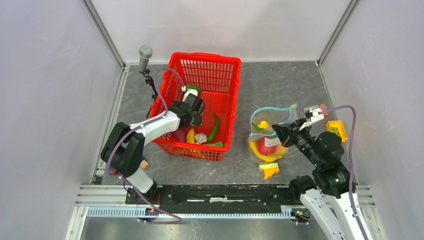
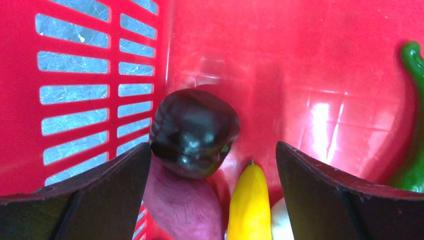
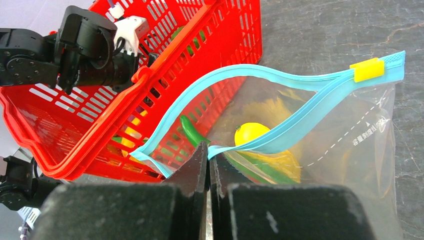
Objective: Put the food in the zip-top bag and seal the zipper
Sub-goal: Pick up the fake fruit from the bin, then place the fake fruit in the zipper food storage bag, then adjust the fake fruit in the bin.
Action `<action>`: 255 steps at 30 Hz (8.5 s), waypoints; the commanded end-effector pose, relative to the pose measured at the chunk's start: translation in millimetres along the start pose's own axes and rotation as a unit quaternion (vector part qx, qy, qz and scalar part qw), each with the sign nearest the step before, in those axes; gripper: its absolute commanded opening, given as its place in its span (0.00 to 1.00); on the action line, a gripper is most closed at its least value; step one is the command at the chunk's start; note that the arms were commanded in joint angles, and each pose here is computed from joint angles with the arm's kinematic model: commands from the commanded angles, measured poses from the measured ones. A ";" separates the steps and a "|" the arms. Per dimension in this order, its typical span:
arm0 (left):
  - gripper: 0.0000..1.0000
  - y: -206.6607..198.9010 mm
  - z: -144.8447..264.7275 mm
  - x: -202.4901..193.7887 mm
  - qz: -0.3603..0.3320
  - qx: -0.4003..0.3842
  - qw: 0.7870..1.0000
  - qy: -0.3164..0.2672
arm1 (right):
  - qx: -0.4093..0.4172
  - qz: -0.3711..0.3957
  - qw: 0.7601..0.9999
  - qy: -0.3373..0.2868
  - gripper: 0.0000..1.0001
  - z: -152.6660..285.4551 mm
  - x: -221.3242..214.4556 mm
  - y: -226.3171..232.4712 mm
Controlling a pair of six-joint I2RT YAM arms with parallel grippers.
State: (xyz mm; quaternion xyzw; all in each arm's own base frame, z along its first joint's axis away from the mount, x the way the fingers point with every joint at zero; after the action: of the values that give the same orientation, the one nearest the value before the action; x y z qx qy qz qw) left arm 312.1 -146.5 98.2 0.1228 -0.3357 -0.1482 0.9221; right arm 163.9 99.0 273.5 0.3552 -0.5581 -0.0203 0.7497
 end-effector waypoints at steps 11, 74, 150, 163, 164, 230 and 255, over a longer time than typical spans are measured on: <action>0.94 1.9 -37.0 16.9 0.034 0.045 0.998 -0.021 | 0.001 0.015 1.000 -0.012 0.04 -7.5 7.2 -0.1; 0.48 -180.9 288.4 136.9 -0.032 -0.523 0.762 -0.381 | 0.074 0.072 0.991 0.087 0.03 -6.3 -8.3 17.2; 0.52 -195.8 235.2 81.7 -0.234 -0.474 0.807 -0.264 | 0.077 0.047 0.995 0.042 0.03 -4.4 -1.6 20.5; 0.26 -190.6 238.9 119.8 -0.124 -0.426 0.832 -0.331 | 0.190 0.109 0.974 0.056 0.03 11.7 -2.3 50.2; 0.25 -191.0 237.9 121.4 -0.117 -0.424 0.834 -0.333 | 0.203 0.116 0.970 0.058 0.03 14.4 -2.8 53.6; 0.92 -8.1 77.2 -16.6 0.067 -0.091 0.994 -0.010 | 0.009 0.082 0.997 0.008 0.04 -19.0 2.5 -7.3; 0.60 -37.4 36.3 -63.7 0.005 -0.139 0.981 0.132 | 0.012 0.067 0.997 0.025 0.05 -23.3 -11.0 -12.6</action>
State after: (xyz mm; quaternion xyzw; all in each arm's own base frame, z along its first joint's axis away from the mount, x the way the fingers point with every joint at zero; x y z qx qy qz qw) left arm 231.8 -158.1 75.6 0.0286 -0.1883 -0.1595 0.9687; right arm 183.3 105.0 247.3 0.3190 -0.5499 0.0439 0.7707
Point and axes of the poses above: each gripper's point midway between its finger pads, its own z axis back along the fingers, its own y axis along the line the jaws close on, x = y × z, the point moved 4 cm from there along z, back along the fingers, and after that the axes turned 13 degrees about -z, right-handed, at the moved point
